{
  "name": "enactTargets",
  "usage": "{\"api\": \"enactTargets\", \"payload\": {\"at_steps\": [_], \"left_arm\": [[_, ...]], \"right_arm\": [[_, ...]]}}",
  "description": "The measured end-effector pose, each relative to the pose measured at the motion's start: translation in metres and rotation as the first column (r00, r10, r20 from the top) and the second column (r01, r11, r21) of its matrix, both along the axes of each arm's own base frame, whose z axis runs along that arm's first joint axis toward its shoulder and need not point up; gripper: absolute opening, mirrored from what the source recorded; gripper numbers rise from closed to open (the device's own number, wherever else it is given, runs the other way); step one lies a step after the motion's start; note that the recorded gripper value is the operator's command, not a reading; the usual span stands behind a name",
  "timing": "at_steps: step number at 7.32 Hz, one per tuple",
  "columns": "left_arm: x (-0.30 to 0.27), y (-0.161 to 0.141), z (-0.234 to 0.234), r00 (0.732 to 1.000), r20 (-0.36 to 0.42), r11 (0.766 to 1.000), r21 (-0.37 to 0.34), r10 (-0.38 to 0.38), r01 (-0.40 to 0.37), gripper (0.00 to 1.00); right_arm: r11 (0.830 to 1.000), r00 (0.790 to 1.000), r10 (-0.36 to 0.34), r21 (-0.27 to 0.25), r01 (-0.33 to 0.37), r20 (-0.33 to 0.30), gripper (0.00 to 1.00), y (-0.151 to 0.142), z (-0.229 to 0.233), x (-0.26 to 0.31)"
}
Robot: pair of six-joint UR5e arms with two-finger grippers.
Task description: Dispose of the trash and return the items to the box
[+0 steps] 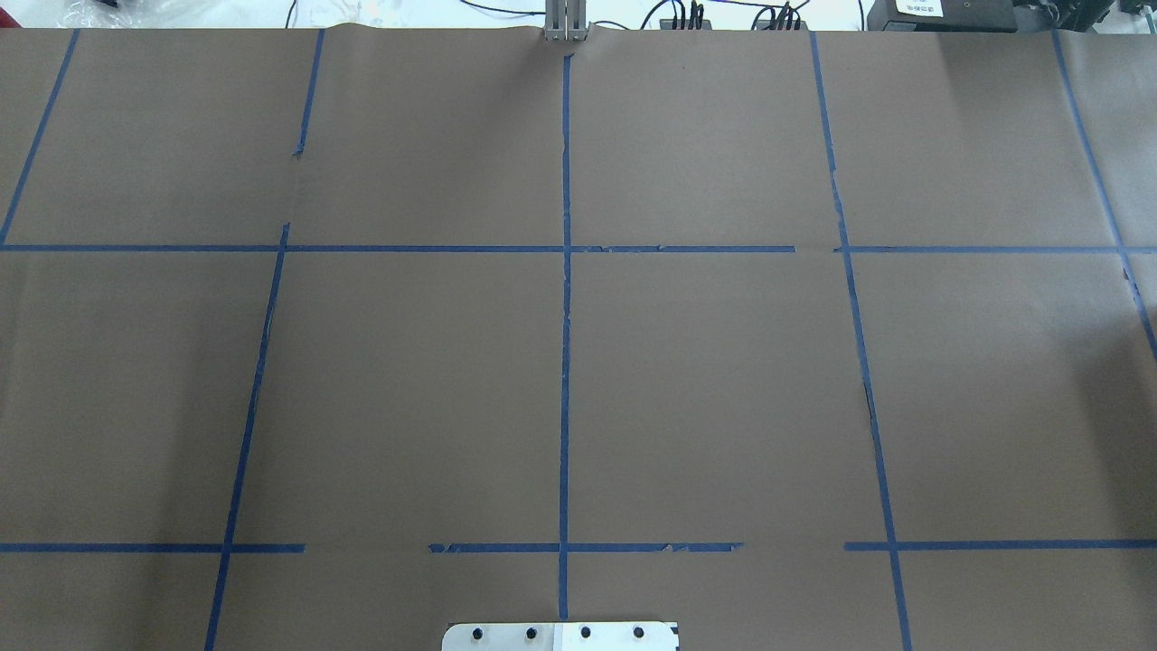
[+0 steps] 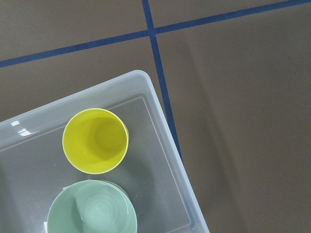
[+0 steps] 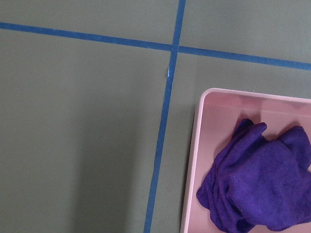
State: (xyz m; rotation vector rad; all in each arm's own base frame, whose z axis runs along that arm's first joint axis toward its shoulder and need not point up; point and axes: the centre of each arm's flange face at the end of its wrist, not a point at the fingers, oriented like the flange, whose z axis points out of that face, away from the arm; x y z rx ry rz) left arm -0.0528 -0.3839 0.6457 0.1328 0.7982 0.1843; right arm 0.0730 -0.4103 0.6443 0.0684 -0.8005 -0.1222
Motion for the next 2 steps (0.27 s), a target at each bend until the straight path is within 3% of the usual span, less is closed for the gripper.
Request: {"api": "enactTargets", "payload": {"at_steps": [2], "left_arm": [[0.0000, -0.0002, -0.0007, 1.000, 0.000, 1.000, 0.002, 0.000, 0.000, 1.00]], "right_arm": [[1.000, 1.000, 0.000, -0.003, 0.000, 0.001, 1.00, 0.0009, 0.0014, -0.0003]]}}
